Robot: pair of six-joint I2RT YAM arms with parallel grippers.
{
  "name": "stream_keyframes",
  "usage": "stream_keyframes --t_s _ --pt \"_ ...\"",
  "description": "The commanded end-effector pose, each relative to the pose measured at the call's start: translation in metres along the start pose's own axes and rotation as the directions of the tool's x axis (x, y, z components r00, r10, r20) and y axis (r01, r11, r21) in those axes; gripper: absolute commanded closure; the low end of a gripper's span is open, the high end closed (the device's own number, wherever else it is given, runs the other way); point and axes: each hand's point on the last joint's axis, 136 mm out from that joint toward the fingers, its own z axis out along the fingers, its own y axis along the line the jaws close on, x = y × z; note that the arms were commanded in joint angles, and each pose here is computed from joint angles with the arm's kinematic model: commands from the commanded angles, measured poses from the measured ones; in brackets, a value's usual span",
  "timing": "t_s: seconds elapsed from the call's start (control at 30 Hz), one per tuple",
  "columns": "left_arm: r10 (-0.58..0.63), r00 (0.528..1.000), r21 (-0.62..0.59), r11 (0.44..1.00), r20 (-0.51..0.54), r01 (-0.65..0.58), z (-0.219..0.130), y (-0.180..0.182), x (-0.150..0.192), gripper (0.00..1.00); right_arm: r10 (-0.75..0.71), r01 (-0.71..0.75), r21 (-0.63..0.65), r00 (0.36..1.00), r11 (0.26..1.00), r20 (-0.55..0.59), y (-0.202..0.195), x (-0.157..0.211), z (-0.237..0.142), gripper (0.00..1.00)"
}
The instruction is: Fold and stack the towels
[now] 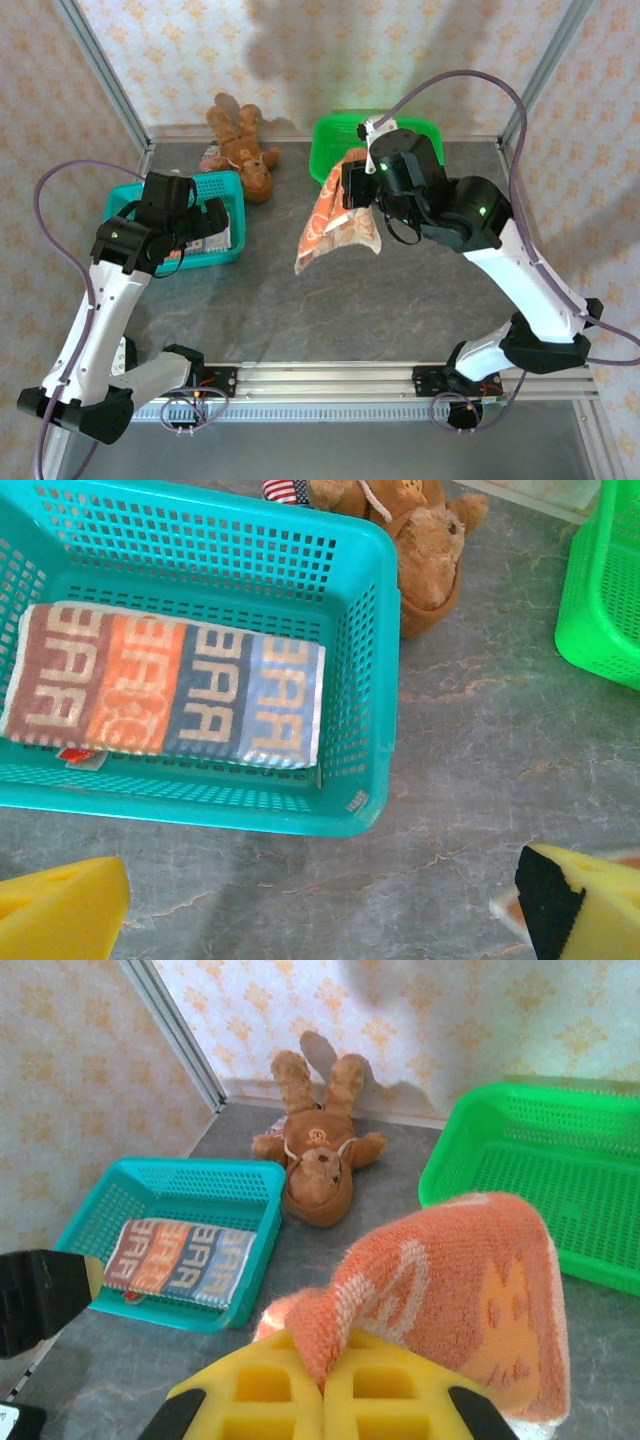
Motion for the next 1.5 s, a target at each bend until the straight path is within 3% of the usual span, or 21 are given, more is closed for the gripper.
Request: stream_keyframes --t_s 0.0,0.17,0.33,0.37,0.47,0.57,0.67,0.83,1.1,1.27,1.33,1.47 --pt "0.007 0.999 0.002 1.000 0.047 -0.007 -0.007 -0.001 -0.011 0.00 0.025 -0.024 0.019 0.998 1.000 -0.061 -0.002 0.015 0.006 1.00" --pt "0.017 1.000 -0.015 1.000 0.013 -0.017 0.000 0.003 0.000 0.00 0.046 -0.045 0.006 0.982 0.999 -0.183 0.005 0.037 0.063 1.00" --pt "0.002 0.999 -0.028 1.000 -0.042 -0.003 0.010 0.008 0.019 0.00 0.137 -0.141 0.002 0.955 0.990 -0.262 -0.012 0.042 0.160 1.00" --pt "-0.002 0.998 -0.029 1.000 -0.057 0.000 0.012 0.009 0.024 0.00 0.146 -0.148 0.013 0.950 0.989 -0.276 -0.017 0.043 0.181 0.96" --pt "-0.015 0.994 -0.020 1.000 -0.106 0.013 0.018 0.009 0.040 0.00 0.165 -0.155 0.057 0.926 0.986 -0.340 -0.031 0.054 0.233 0.55" --pt "-0.042 0.988 0.008 0.999 -0.145 0.044 0.022 0.004 0.058 0.01 0.152 -0.117 0.117 0.921 0.986 -0.360 -0.045 0.060 0.252 0.46" --pt "-0.054 0.986 0.018 0.998 -0.159 0.058 0.027 0.002 0.073 0.01 0.134 -0.094 0.129 0.930 0.987 -0.342 -0.051 0.061 0.251 0.42" --pt "-0.092 0.976 0.064 0.992 -0.197 0.106 0.041 -0.015 0.100 0.07 0.106 -0.064 0.130 0.934 0.989 -0.341 -0.061 0.076 0.225 0.44" --pt "-0.082 0.953 0.125 0.984 -0.293 0.124 0.078 -0.070 0.174 0.29 0.124 -0.041 0.217 0.915 0.975 -0.384 -0.108 0.162 0.174 0.47" --pt "-0.020 0.944 0.100 0.993 -0.330 0.055 0.094 -0.105 0.215 0.36 0.162 -0.042 0.292 0.902 0.955 -0.399 -0.138 0.206 0.146 0.47" --pt "0.010 0.944 0.087 0.996 -0.330 0.020 0.099 -0.118 0.226 0.44 0.172 -0.042 0.318 0.903 0.947 -0.394 -0.147 0.218 0.138 0.47" --pt "0.056 0.929 0.056 0.998 -0.365 -0.038 0.111 -0.136 0.251 0.48 0.215 -0.071 0.358 0.898 0.931 -0.383 -0.163 0.233 0.126 0.46"
